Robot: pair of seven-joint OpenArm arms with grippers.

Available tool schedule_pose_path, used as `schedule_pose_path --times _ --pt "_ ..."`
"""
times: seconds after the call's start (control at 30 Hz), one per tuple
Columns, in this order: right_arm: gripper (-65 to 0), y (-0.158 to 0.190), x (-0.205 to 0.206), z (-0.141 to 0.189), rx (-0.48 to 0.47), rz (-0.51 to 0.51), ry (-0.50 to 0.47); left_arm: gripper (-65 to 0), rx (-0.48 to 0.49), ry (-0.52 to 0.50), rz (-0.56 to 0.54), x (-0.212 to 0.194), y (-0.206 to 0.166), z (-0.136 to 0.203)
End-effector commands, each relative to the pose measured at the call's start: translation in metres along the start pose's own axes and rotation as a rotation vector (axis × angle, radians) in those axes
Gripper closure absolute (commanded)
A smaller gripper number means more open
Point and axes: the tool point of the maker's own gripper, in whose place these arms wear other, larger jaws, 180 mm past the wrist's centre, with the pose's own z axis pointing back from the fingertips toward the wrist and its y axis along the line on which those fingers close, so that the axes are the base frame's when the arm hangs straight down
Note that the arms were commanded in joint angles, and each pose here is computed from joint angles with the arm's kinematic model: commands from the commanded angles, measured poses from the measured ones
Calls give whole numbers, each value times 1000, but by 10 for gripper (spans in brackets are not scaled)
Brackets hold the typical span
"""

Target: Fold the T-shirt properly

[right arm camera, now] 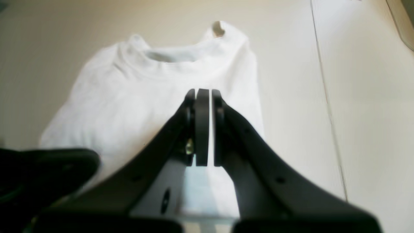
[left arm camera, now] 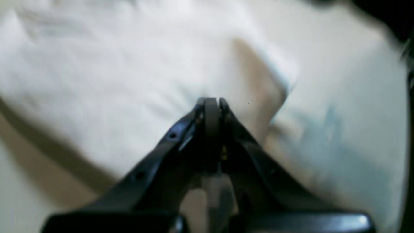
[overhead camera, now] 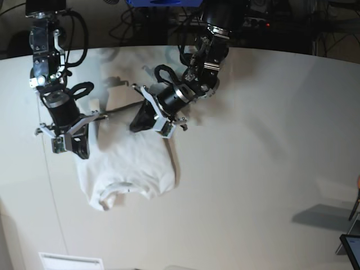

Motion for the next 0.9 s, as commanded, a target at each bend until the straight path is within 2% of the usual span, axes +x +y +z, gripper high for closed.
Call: schedule_pose_path --times 0.0,0.17,0.33,0.47,0.57,0.87 --pt "-20 5 13 -3 28 0 -50 0 -3 -23 -17 7 2 -5" --pt "-20 12 2 -15 71 -11 -24 0 31 1 -25 -1 14 -12" --pt "-20 6 -9 -26 63 -22 7 0 69 -20 -57 16 28 -17" --pt "-20 -7 -21 -35 41 -30 41 0 77 -21 -76 22 35 -18" --pt "-20 -20 -31 -39 25 -24 67 0 82 43 -70 9 41 -19" --pt "-20 -52 -71 -40 -24 -34 115 0 83 97 -46 -10 47 -23"
